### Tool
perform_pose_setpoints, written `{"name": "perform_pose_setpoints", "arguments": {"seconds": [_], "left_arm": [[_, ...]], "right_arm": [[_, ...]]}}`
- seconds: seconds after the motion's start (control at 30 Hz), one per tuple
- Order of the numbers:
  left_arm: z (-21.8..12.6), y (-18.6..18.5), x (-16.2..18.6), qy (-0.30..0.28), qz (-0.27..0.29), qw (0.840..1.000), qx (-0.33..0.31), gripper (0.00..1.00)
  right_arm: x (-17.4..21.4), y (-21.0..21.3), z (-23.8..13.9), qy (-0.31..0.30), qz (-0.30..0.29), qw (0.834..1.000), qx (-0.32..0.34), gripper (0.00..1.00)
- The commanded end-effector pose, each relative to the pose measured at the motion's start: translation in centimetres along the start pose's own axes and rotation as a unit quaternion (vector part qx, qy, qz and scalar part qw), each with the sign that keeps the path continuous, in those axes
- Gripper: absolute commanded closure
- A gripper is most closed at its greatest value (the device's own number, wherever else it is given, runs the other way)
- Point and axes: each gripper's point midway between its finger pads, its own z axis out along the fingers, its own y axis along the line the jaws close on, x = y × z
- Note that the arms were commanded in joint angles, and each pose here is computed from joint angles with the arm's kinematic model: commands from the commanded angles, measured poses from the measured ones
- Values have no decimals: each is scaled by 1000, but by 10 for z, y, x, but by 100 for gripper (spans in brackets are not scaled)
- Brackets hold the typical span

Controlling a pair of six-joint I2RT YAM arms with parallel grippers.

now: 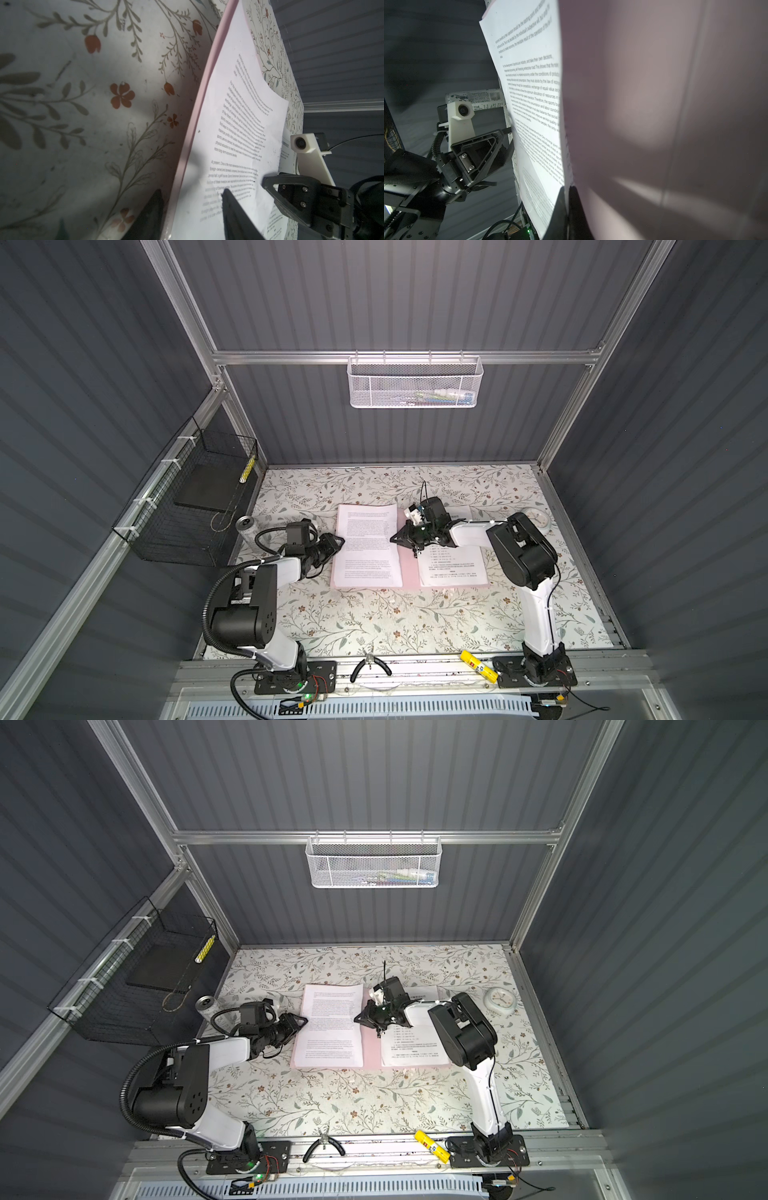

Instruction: Put the files into the folder

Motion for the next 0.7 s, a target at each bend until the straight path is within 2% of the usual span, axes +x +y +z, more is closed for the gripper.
{"name": "perform_pose_setpoints", "arguments": {"seconds": [0.0, 0.4, 0.67], "left_arm": [[-1, -1, 3, 3, 3, 1000, 1, 52], [-1, -2, 2, 1, 0, 1000, 4, 52], [-1, -3, 0, -4, -2, 1000, 5, 53]], "right_arm": [[0, 2, 6, 5, 2, 1000, -5, 100], [-1, -5, 9, -3, 31, 1000, 5, 100], [-4, -6, -4, -33, 28, 999, 28, 100]]}}
